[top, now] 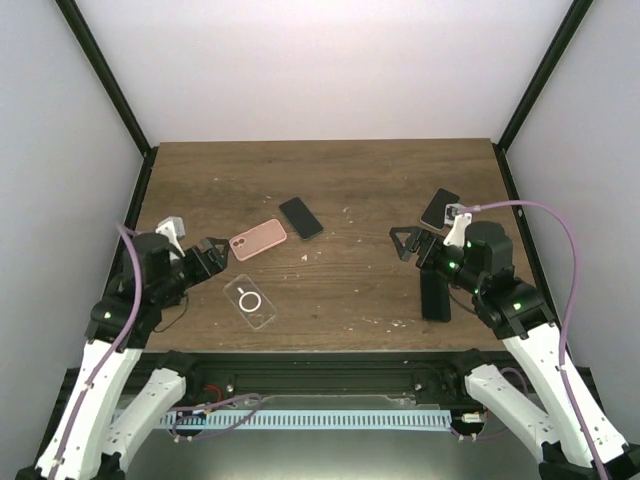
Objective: Put the phone into the phone case
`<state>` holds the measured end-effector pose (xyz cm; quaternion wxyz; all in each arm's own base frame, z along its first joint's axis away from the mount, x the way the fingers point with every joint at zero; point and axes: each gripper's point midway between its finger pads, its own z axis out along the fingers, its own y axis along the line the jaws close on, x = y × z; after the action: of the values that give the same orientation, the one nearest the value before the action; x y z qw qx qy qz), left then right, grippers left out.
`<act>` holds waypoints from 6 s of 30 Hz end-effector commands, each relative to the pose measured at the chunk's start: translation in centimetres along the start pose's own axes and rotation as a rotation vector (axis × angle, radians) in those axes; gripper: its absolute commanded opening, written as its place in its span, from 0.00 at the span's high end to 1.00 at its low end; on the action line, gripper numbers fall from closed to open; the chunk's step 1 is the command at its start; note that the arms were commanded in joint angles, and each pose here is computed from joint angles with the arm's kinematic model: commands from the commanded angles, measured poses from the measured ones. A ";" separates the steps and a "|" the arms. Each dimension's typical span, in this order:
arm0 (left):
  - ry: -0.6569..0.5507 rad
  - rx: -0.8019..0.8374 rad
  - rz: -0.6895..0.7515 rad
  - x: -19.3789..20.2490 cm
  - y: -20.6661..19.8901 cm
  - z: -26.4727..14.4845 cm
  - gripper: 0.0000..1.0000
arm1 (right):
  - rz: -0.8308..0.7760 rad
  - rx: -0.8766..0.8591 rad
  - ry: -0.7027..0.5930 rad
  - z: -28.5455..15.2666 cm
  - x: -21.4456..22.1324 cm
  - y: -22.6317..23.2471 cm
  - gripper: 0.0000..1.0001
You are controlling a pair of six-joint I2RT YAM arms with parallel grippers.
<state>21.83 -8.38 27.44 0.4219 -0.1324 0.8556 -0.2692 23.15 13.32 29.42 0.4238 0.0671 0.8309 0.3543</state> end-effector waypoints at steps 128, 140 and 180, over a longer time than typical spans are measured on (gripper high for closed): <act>0.680 -0.092 -0.249 21.9 2.7 15.9 0.44 | 0.132 0.423 0.514 9.6 13.2 -14.7 0.31; 0.537 -0.059 -0.116 17.2 2.5 13.4 0.01 | -0.003 0.220 0.541 12.5 14.4 -5.8 0.31; 0.351 -0.005 -0.562 11.5 10.5 10.9 0.10 | -0.334 0.172 0.656 22.9 27.6 5.6 0.31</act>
<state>23.33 -8.38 8.20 0.1762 -0.3246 0.8501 -0.3753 21.27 39.80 4.56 0.1536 -0.1640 0.9506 0.2140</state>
